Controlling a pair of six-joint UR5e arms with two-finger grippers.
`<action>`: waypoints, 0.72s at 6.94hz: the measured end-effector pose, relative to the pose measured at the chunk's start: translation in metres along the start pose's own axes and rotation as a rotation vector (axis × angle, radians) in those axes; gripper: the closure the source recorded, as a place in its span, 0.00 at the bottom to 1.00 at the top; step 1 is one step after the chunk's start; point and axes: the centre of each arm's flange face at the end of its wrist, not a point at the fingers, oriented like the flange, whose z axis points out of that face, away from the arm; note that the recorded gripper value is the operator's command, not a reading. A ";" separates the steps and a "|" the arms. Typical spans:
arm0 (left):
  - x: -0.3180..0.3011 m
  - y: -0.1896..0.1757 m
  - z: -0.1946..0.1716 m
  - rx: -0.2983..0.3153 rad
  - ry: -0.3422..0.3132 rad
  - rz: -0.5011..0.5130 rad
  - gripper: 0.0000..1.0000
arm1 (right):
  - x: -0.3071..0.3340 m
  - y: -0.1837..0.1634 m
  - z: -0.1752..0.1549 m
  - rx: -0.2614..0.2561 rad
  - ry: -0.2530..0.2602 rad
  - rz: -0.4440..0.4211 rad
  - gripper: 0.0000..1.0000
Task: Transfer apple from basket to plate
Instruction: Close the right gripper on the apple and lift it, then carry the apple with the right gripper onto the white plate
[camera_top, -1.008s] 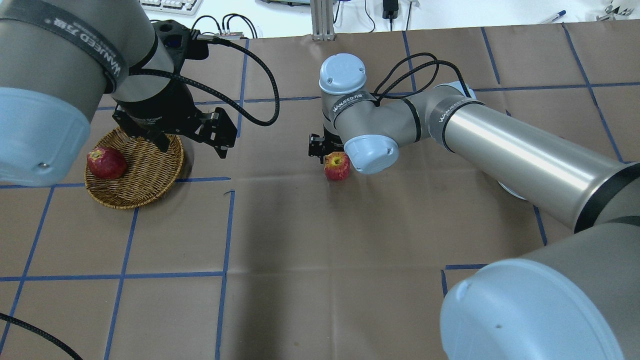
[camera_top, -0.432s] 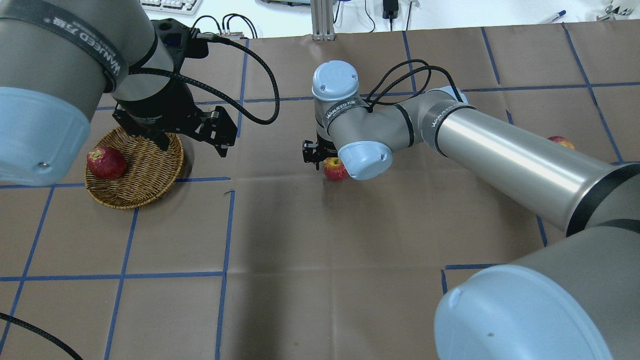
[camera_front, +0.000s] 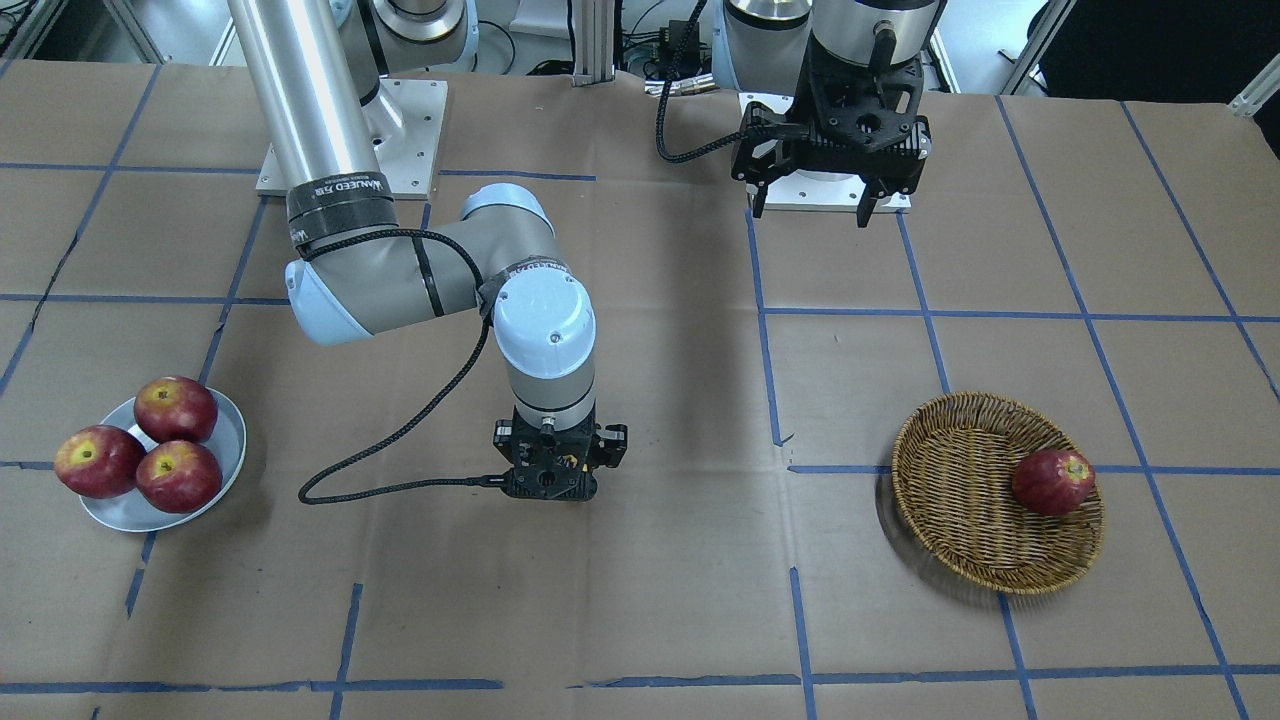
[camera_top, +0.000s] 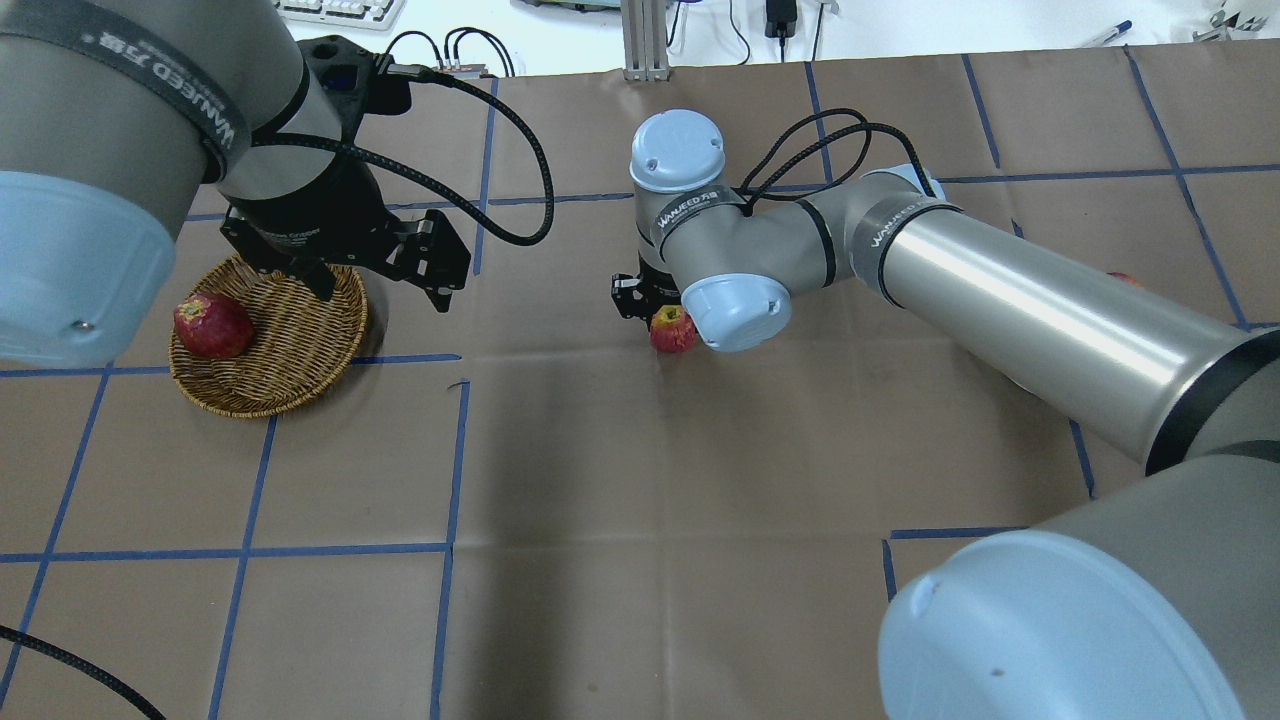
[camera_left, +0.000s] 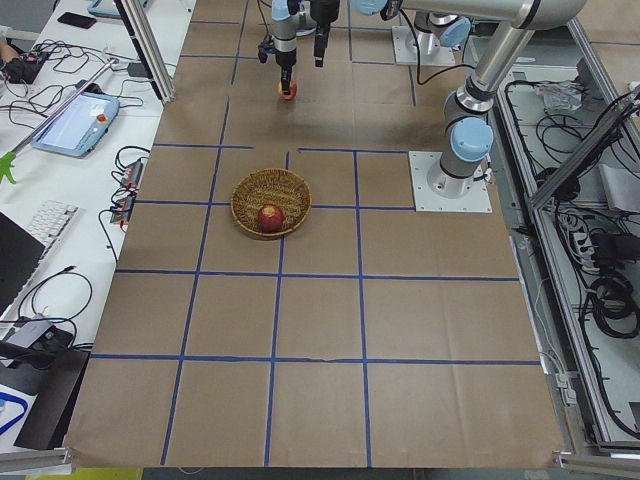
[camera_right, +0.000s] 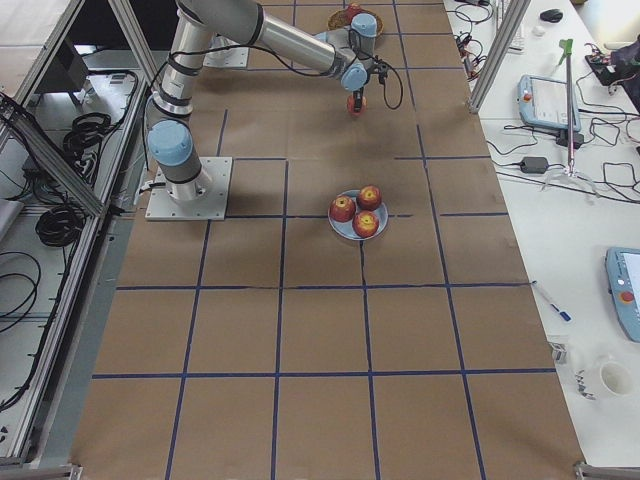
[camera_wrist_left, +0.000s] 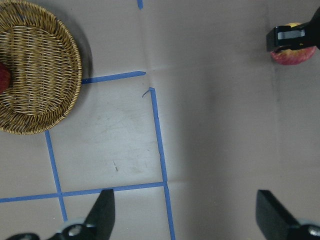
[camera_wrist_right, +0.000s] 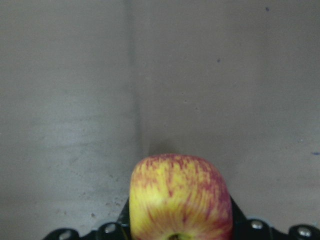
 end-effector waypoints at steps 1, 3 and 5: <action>-0.007 -0.001 0.001 -0.003 -0.001 -0.012 0.00 | 0.006 -0.007 -0.023 0.021 -0.009 0.010 0.56; -0.020 -0.004 0.001 -0.005 -0.004 -0.038 0.00 | 0.047 -0.025 -0.090 0.023 -0.013 0.055 0.56; -0.024 -0.005 0.001 -0.006 -0.005 -0.043 0.00 | 0.140 -0.043 -0.141 -0.016 0.008 0.042 0.56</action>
